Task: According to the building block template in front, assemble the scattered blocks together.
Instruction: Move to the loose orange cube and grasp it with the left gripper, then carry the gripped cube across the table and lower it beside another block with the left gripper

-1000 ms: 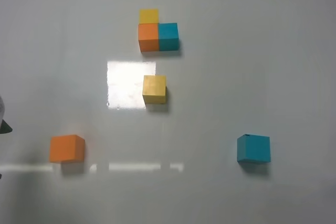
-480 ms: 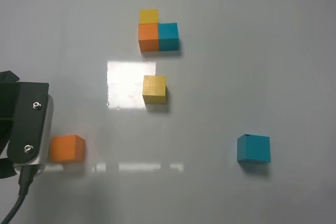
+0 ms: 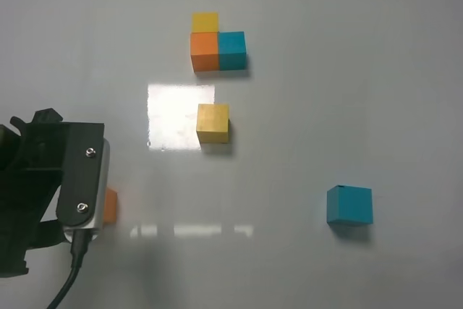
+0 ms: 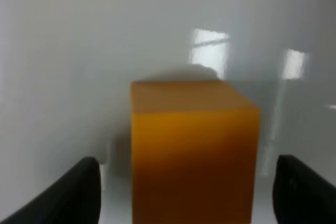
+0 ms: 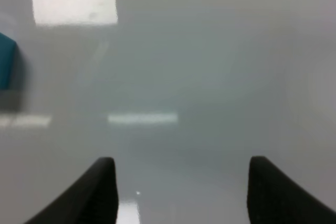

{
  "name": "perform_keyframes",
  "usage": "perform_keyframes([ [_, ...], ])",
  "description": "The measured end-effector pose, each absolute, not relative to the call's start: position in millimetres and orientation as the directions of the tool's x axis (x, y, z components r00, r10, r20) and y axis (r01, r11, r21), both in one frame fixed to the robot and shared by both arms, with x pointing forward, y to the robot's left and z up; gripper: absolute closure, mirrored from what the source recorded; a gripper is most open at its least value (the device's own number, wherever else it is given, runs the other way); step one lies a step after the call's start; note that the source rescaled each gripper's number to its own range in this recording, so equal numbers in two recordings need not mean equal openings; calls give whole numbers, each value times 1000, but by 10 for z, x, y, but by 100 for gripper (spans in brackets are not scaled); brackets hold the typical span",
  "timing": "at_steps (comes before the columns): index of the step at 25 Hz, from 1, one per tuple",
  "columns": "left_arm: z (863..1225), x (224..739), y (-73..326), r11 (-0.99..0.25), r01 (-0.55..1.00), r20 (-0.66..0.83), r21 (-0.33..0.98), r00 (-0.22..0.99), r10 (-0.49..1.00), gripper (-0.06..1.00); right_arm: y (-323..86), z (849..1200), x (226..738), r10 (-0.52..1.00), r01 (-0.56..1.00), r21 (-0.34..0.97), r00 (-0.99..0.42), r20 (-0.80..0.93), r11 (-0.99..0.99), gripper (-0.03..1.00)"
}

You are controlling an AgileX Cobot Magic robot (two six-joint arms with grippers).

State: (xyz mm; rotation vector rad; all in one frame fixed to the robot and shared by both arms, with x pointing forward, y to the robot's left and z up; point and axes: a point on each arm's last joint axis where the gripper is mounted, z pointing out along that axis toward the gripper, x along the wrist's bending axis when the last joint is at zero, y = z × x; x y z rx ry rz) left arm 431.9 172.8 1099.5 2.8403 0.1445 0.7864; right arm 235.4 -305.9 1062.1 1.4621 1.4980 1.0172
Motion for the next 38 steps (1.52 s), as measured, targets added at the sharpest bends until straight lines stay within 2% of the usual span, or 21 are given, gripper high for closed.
perform_keyframes([
  [2, 10973, 4319, 1681, -978, 35, 498, 205, 856, 135, 8, -3059, 10621, 2354, 1000, 364, 931, -21, -6, 13, 47],
  [3, 10964, 4320, 1663, -978, 40, 498, 205, 856, 139, 20, -3059, 10621, 2354, 1000, 364, 931, -21, -6, 13, 47],
  [5, 10943, 4330, 1658, -983, 52, 503, 176, 853, 135, 70, -3059, 10621, 2354, 1000, 364, 931, -21, -6, 13, 47],
  [9, 10930, 4278, 1648, -993, 43, 504, 106, 859, 91, 68, -3059, 10621, 2354, 1000, 364, 931, -21, -6, 13, 47],
  [12, 10981, 4209, 1532, -995, -5, 515, 103, 856, 49, 68, -3059, 10621, 2354, 1000, 364, 931, -21, -6, 13, 47],
  [15, 11107, 4153, 1291, -994, -46, 560, 98, 828, 16, 68, -3059, 10621, 2354, 1000, 364, 931, -21, -6, 13, 47],
  [18, 11214, 4163, 1015, -998, -50, 613, 25, 790, -25, 68, -3059, 10621, 2354, 1000, 364, 931, -21, -6, 13, 47],
  [23, 11185, 4298, 601, -998, -54, 618, -23, 784, -57, 68, -3059, 10621, 2354, 1000, 364, 931, -21, -6, 13, 47],
  [29, 11102, 4403, 378, -998, -62, 623, 25, 782, -33, 68, -3059, 10621, 2354, 1000, 364, 931, -21, -7, 14, 47],
  [38, 11106, 4431, 253, -985, -75, 637, 153, 769, 41, 68, -3059, 10621, 2354, 1000, 364, 931, -21, -7, 14, 47],
])
